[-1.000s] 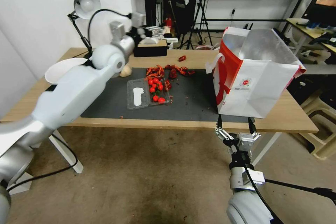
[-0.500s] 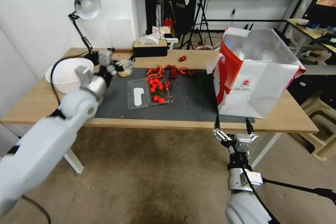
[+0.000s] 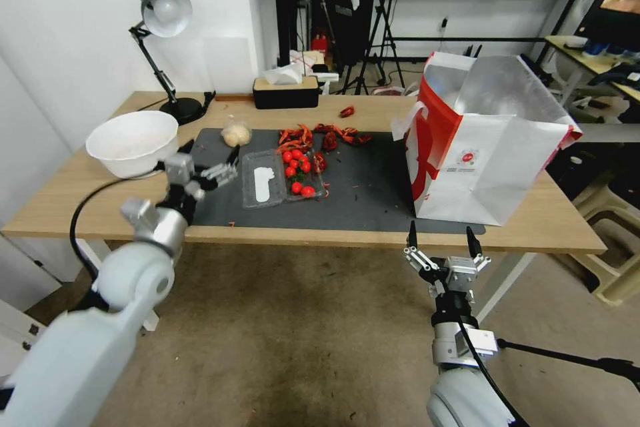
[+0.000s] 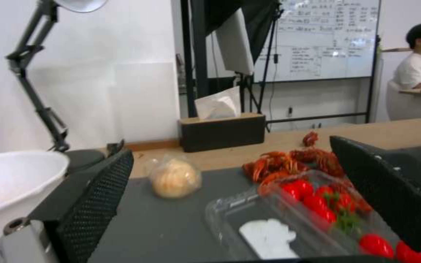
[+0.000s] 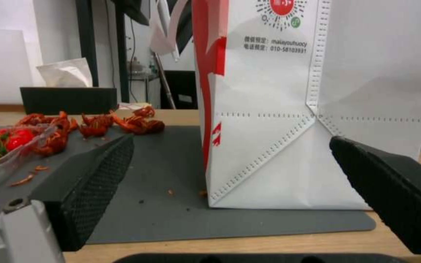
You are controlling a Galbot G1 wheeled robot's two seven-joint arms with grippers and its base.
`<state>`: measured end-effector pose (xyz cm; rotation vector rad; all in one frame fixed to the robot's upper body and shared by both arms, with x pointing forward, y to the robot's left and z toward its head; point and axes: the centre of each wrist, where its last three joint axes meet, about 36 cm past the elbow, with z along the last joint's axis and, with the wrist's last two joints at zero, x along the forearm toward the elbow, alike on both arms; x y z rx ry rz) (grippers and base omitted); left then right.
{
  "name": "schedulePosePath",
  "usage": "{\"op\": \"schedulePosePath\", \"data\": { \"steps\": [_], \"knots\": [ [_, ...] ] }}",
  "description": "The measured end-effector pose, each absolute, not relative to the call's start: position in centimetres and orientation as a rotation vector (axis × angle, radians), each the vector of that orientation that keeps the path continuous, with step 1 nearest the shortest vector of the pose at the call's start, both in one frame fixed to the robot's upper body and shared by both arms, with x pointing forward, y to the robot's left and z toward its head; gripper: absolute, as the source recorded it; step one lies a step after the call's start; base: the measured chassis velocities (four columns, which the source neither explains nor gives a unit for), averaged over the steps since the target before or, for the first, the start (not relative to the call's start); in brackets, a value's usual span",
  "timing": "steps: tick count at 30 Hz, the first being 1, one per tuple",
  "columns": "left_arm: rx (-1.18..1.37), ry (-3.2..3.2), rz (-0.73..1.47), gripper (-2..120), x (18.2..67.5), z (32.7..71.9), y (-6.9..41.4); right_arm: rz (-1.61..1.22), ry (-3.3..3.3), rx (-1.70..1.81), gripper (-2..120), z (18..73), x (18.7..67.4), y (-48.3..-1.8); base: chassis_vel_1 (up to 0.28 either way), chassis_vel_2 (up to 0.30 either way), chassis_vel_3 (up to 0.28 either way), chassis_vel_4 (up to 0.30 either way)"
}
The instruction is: Pick up the trash from the table and place it into the takeout bag.
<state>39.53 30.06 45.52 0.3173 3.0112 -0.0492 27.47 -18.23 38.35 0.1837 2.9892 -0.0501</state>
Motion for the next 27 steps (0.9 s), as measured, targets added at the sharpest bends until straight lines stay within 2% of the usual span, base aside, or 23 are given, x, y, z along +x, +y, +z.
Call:
{"op": "schedulePosePath", "data": {
  "steps": [11, 27],
  "knots": [
    [0.237, 3.026, -0.065, 100, 34.8, 42.1, 28.7, -0.045, 2.991, 0.170, 100, 38.3, 27.4, -17.9, 0.000, 0.000, 0.000, 0.000],
    [0.180, 3.077, -0.095, 100, 31.8, 38.5, 27.5, -0.049, 2.994, 0.159, 100, 38.1, 27.1, -17.8, 0.000, 0.000, 0.000, 0.000]
  ]
}}
